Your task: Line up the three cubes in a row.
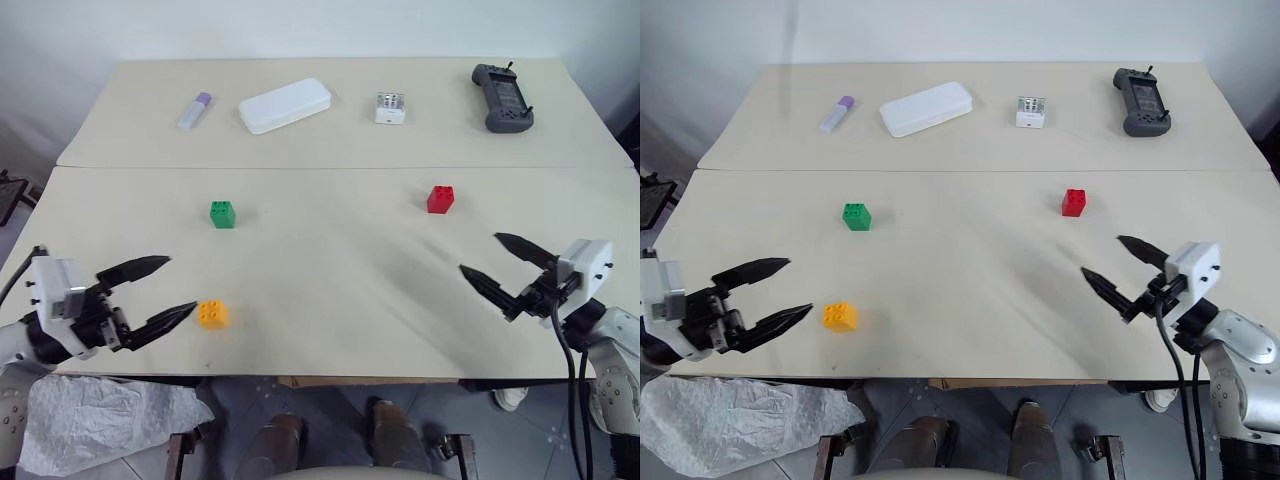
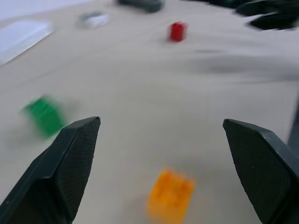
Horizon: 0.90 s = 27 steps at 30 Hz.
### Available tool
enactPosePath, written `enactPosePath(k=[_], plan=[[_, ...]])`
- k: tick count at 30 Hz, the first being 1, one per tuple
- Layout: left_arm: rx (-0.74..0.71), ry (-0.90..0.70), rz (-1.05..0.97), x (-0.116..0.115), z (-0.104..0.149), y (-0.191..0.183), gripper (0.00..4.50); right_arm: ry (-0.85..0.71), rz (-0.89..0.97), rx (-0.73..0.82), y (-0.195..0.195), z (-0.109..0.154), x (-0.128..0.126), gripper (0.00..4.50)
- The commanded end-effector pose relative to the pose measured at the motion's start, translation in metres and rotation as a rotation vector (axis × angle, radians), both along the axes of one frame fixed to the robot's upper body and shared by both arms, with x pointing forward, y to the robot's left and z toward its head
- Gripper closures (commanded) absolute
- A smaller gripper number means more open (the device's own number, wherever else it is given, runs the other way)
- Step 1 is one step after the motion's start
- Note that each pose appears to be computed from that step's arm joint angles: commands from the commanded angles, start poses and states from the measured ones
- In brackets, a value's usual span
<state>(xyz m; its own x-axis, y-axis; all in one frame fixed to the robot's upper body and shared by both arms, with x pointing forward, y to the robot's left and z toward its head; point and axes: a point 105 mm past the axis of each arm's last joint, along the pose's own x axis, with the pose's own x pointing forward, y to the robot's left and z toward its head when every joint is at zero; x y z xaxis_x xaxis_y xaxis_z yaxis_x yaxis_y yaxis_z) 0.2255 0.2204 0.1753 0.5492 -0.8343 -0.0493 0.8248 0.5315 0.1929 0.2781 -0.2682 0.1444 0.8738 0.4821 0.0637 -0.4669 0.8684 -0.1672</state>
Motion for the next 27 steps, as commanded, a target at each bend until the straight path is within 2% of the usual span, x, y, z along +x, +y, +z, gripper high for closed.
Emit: enactPosePath(k=[1, 4, 7, 12, 18, 21, 27], plan=[[0.029, -0.015, -0.055, 0.003, -0.004, -0.014, 0.02, -0.042, -0.095, -0.017, -0.007, 0.004, 0.006, 0.00], [0.045, -0.014, -0.069, 0.009, -0.008, -0.015, 0.02, -0.057, -0.077, 0.077, 0.018, 0.024, 0.026, 0.00], [0.060, -0.038, -0.082, 0.013, -0.008, -0.015, 0.02, 0.028, -0.089, 0.003, 0.044, 0.031, 0.055, 0.00], [0.057, -0.027, -0.069, 0.020, -0.008, -0.016, 0.02, 0.040, -0.188, 0.035, 0.059, 0.054, 0.097, 0.00], [0.067, -0.031, -0.044, 0.016, -0.013, -0.015, 0.02, 0.053, -0.272, 0.003, 0.069, 0.057, 0.135, 0.00], [0.066, -0.030, -0.028, 0.013, -0.015, -0.016, 0.02, 0.080, -0.273, -0.011, 0.074, 0.053, 0.147, 0.00], [0.072, -0.039, -0.008, 0.013, -0.016, -0.014, 0.02, 0.104, -0.214, -0.028, 0.095, 0.043, 0.154, 0.00]])
